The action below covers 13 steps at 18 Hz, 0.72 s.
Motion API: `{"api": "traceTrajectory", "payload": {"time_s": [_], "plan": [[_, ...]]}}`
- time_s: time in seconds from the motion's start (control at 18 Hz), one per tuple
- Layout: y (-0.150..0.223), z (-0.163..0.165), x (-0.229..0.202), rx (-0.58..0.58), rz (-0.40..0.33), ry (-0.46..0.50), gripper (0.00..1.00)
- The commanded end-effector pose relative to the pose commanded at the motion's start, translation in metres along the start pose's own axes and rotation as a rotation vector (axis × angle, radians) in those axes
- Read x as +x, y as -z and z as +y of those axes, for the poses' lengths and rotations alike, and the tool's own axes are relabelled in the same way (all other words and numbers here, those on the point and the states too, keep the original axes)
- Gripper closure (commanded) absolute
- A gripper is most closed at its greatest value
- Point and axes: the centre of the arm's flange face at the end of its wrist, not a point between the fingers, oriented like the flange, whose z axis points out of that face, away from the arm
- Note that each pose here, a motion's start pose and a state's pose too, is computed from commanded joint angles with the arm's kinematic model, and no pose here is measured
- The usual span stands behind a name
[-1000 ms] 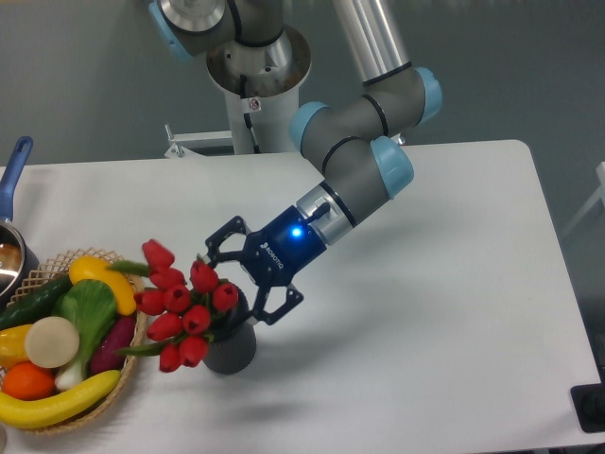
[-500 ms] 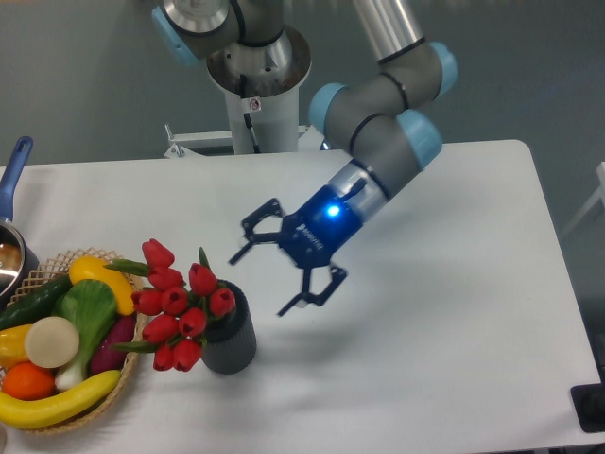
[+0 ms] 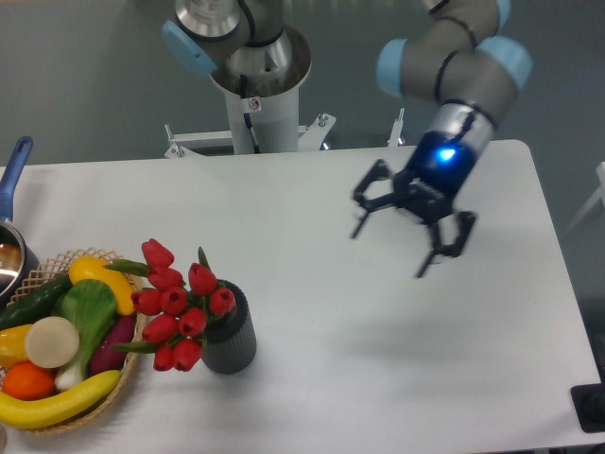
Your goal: Insert the flowers into the vase
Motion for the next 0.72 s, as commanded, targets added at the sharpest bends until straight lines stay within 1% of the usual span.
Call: {"api": "traceTrajectory", "payload": {"time_s": [0.11, 0.22, 0.28, 0.39, 0.44, 0.56, 0.61, 0.72], "plan": [[0.006, 0.008, -0.017, -0.128, -0.096, -0.009, 0.0], [0.008, 0.016, -0.026, -0.236, -0.165, -0.016, 0.0], [0.006, 0.022, -0.029, -0.276, -0.183, -0.019, 0.0], [0.006, 0.024, -0.03, -0.319, -0.208, -0.022, 0.0], [0.009, 0.025, -0.031, -0.357, -0.234, -0.027, 0.0], [0.012, 0.034, -0.034, -0.48, -0.303, -0.032, 0.0], [0.003, 0.034, -0.027, -0.533, -0.306, -0.041, 0.0], [-0.008, 0.034, -0.02, -0.589, -0.307, -0.052, 0.0]]}}
